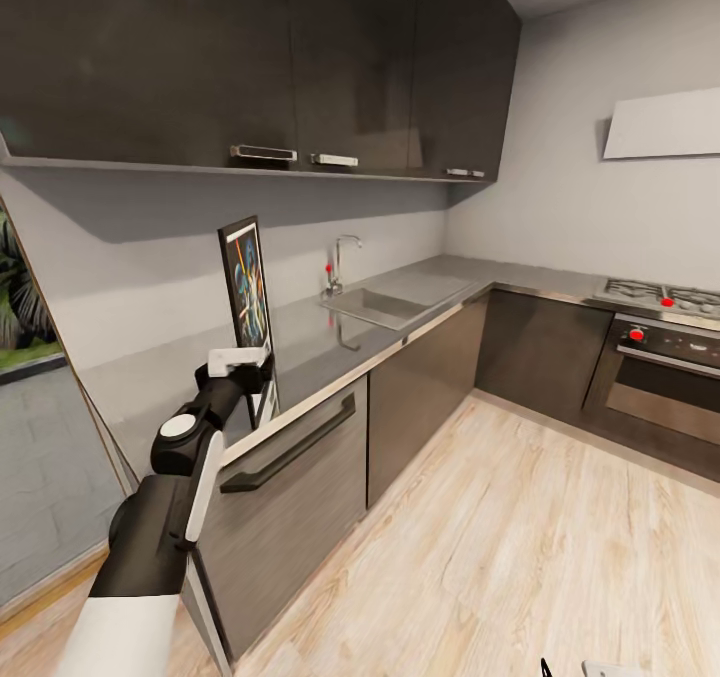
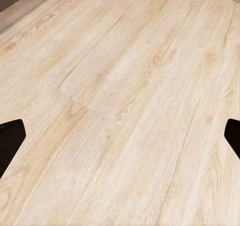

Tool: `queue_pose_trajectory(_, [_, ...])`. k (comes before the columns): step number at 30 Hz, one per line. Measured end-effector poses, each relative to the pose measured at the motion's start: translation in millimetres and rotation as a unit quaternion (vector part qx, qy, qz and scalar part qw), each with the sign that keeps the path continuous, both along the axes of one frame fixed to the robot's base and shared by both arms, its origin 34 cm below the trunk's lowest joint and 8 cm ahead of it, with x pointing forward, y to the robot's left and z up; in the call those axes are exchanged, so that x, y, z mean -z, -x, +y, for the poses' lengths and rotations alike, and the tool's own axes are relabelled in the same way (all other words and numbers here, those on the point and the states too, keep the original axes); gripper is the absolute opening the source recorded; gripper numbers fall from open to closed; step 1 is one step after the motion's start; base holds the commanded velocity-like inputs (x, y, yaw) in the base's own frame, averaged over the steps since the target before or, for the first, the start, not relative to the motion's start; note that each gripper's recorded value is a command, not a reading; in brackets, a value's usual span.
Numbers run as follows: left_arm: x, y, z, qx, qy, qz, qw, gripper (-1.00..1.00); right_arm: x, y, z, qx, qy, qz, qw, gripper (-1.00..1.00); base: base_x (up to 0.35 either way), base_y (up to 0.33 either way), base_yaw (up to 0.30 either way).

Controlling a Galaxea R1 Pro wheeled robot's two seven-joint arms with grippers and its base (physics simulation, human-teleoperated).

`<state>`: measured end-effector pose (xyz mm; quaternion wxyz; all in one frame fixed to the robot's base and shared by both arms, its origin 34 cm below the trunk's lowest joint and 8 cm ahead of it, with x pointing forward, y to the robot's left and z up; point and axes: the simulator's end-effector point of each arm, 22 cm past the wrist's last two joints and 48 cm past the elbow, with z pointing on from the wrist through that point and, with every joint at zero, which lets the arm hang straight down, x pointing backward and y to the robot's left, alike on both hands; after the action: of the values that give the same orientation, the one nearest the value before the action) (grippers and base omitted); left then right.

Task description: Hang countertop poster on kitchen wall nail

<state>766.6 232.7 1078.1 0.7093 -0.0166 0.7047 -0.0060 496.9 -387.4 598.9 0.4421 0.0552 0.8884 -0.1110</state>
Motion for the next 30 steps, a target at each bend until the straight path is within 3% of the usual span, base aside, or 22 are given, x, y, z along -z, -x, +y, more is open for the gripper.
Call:
queue_pose_trajectory(24, [0.1, 0.0, 2.3, -0.002, -0.002, 0.000, 1.0000, 1.00, 0.4, 0.1, 0.7, -0.001, 0.000, 0.001, 1.0000, 1.00, 0.030, 0.000, 0.000])
queue_pose_trajectory(30, [-0.1, 0.3, 2.6, -0.002, -0.002, 0.000, 1.0000, 1.00, 0.1, 0.2, 1.0, -0.001, 0.000, 0.000, 1.0000, 1.00, 0.170, 0.000, 0.000])
